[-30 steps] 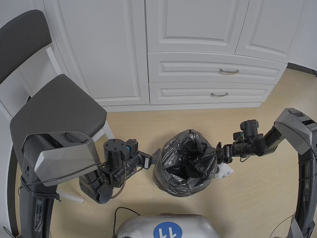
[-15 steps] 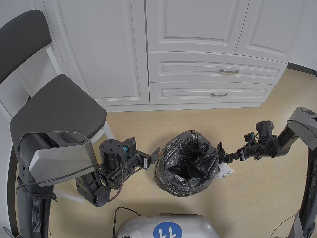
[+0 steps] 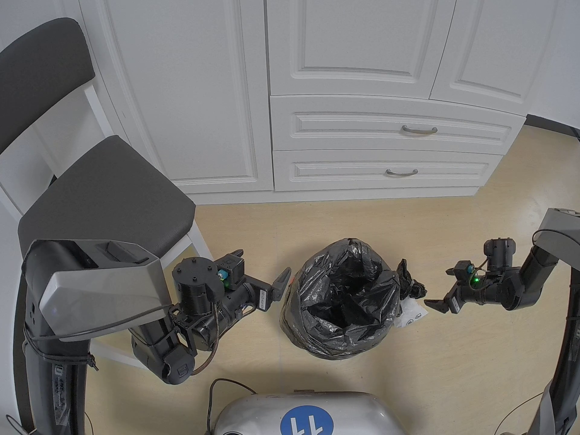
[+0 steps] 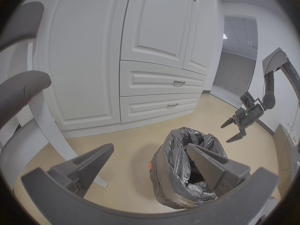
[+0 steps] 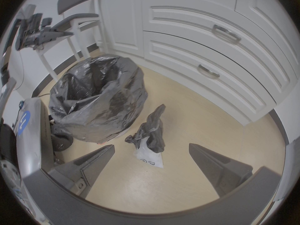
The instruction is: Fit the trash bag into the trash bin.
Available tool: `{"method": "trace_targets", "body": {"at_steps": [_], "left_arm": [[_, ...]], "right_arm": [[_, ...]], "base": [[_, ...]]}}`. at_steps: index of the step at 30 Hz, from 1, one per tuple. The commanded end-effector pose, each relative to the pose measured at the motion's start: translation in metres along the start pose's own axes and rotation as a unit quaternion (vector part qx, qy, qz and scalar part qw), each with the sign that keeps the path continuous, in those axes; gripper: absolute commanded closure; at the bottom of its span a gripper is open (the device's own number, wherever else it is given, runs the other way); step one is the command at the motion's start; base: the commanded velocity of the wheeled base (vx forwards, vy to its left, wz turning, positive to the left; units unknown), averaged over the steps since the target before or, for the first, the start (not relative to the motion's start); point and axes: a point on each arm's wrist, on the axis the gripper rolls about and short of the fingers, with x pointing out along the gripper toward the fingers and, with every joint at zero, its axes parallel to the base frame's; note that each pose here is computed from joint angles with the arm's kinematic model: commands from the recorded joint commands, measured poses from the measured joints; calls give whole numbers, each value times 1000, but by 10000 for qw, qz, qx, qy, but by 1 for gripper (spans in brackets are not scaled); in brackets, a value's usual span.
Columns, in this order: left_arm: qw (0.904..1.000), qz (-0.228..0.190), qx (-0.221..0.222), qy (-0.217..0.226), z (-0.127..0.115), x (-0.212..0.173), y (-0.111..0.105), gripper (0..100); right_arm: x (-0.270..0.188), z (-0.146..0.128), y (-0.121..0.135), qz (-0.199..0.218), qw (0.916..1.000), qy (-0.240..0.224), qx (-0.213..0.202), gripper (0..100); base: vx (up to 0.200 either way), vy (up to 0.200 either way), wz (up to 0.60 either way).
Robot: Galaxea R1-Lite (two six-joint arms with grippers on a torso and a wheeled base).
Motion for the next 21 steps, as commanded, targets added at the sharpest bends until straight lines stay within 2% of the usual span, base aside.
{"method": "trace_targets", "body": {"at_steps": [1,4,6,13,21], "left_arm": [[10000,12,-4,-49,4,-1,0,0],[10000,12,-4,-49,4,-1,0,0],[10000,5,-4,-49,3,0,0,0],[10000,3,6,-18,0,1,0,0],[9999,-11,102,126,-11,3,-1,0]], "right_arm": [[7,-7,19,314,9994,128,-106,0],[11,-9,24,406,9990,159,-101,0],[21,-11,38,635,9977,195,-152,0],[39,-8,69,905,9951,-4,-396,0],[49,-5,70,888,9946,-116,-529,0]], "base": [[0,0,0],[0,0,0],[0,0,0],[0,0,0],[0,0,0]]}}
